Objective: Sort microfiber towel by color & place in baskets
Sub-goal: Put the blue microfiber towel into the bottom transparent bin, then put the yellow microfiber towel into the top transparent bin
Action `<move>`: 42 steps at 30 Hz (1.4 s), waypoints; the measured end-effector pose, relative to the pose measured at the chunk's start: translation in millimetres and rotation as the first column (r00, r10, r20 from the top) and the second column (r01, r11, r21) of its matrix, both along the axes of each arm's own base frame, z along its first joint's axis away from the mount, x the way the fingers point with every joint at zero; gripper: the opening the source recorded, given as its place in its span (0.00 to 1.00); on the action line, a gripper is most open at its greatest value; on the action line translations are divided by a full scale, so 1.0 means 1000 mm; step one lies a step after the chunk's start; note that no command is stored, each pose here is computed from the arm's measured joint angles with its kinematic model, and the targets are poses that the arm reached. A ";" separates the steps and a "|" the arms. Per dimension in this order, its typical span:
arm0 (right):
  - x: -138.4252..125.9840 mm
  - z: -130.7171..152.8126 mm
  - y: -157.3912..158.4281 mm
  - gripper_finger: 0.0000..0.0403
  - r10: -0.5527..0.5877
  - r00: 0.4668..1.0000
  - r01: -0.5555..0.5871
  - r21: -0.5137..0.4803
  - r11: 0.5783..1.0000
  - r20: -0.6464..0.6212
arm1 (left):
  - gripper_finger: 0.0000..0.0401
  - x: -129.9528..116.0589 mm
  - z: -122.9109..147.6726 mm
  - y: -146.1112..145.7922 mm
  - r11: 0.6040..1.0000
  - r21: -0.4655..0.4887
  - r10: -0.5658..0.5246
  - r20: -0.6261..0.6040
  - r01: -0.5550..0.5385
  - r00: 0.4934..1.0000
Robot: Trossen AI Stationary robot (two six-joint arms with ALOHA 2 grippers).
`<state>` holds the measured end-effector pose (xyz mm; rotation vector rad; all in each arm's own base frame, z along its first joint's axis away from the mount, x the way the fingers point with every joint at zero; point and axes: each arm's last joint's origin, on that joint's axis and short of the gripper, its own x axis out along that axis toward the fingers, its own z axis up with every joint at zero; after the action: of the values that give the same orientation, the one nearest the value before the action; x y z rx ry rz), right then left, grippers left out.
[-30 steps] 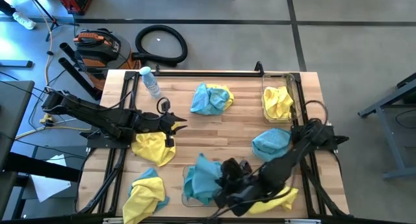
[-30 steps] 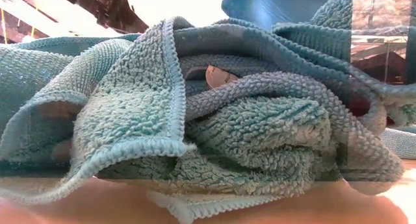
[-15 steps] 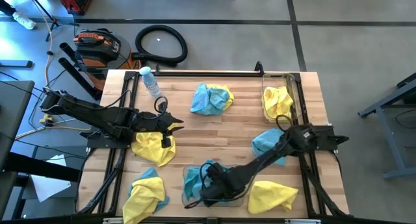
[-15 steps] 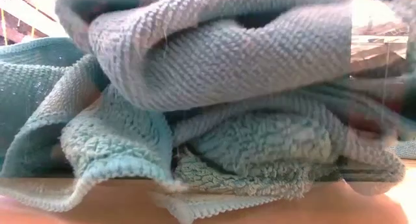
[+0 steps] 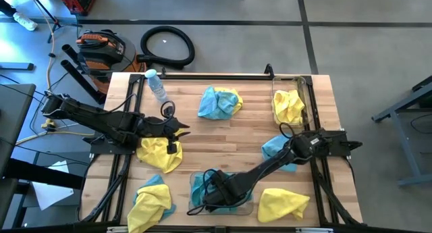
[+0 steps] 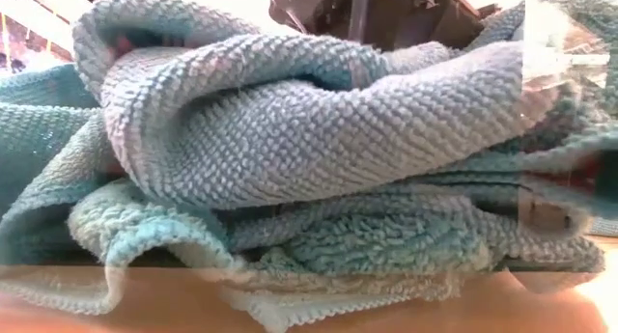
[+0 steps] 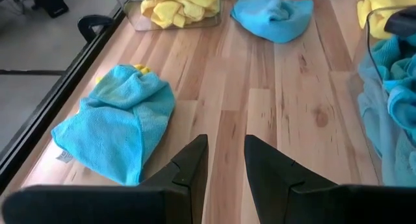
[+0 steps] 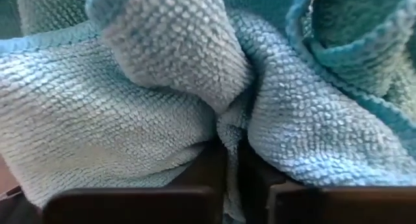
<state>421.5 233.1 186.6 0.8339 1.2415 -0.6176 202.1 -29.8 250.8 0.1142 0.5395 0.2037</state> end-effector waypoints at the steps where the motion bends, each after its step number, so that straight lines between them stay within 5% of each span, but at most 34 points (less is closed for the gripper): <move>1: 0.000 0.001 0.000 0.11 0.001 1.000 -0.001 0.007 1.000 -0.001 | 0.22 0.000 -0.001 0.000 1.000 -0.004 0.003 -0.007 -0.003 1.000; 8: -0.006 0.025 -0.002 0.31 -0.025 0.999 0.024 0.020 1.000 0.034 | 0.22 -0.002 -0.003 0.000 1.000 -0.011 0.011 -0.033 -0.011 0.999; 15: -0.021 0.076 0.000 0.41 -0.014 0.994 0.015 -0.015 1.000 0.110 | 0.22 -0.002 -0.003 0.000 1.000 -0.011 0.011 -0.036 -0.012 0.999; 21: -0.048 0.114 0.003 0.41 0.011 0.999 -0.008 -0.088 0.996 0.035 | 0.22 -0.002 -0.004 0.000 1.000 -0.011 0.009 -0.042 -0.010 0.999; 30: -0.093 0.110 0.027 0.34 -0.063 0.993 0.054 -0.094 0.994 -0.103 | 0.22 -0.003 -0.004 -0.001 0.999 -0.037 -0.029 -0.049 0.027 0.998; 42: -0.140 0.110 0.076 0.31 -0.200 0.977 0.195 -0.067 0.978 -0.069 | 0.22 -0.003 -0.004 -0.001 0.999 -0.051 -0.021 -0.045 0.018 0.999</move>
<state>281.3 308.7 296.8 0.8969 1.2105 -0.8500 199.6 -30.8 246.6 0.0752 0.5887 0.1686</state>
